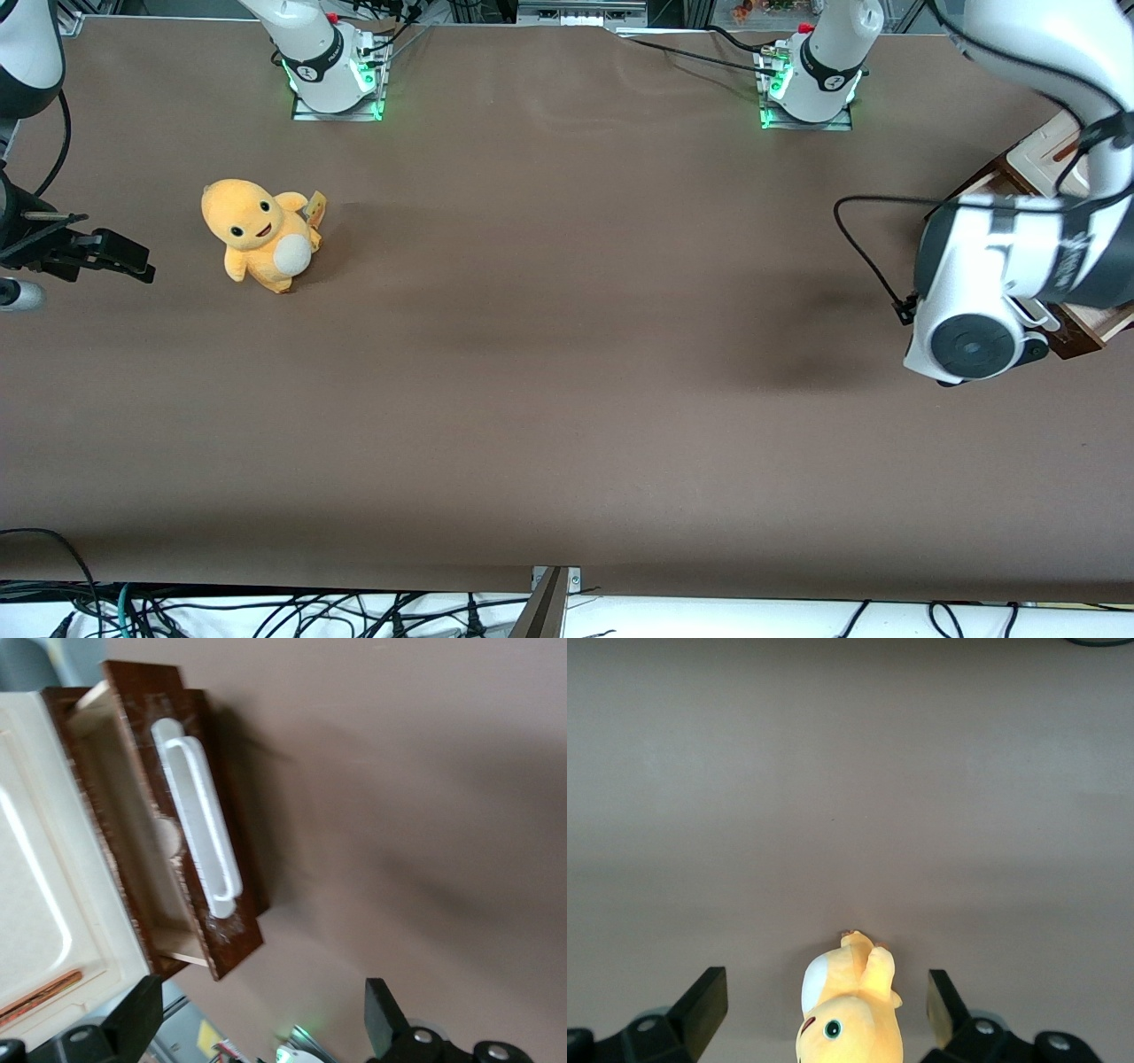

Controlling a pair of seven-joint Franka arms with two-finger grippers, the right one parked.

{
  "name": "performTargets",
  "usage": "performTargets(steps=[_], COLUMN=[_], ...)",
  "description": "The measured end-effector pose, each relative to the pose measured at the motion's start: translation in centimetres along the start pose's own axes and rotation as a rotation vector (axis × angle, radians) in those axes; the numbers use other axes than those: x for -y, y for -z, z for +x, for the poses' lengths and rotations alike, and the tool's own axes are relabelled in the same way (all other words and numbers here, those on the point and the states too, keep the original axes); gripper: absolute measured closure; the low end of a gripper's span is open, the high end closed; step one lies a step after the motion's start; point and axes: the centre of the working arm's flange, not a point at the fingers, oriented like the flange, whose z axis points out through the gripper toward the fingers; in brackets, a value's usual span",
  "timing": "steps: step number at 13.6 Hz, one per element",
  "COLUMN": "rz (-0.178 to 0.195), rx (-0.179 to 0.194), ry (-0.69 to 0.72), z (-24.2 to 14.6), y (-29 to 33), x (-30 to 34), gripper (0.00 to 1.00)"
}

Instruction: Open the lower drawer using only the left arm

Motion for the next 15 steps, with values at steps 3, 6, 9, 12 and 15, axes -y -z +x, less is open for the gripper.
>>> performTargets(steps=[3, 6, 9, 12, 15], rz=[-0.112, -0.262, -0.418, -0.519, -0.521], rx=[-0.048, -0.106, -0.218, -0.371, -0.396], ry=[-0.157, -0.280, -0.313, -0.363, -0.382], z=[-1.9, -5.6, -9.4, -10.2, -10.8], y=[4.2, 8.7, 12.2, 11.0, 8.6], x=[2.2, 5.6, 8.5, 8.2, 10.2], gripper=[0.00, 0.00, 0.00, 0.00, 0.00])
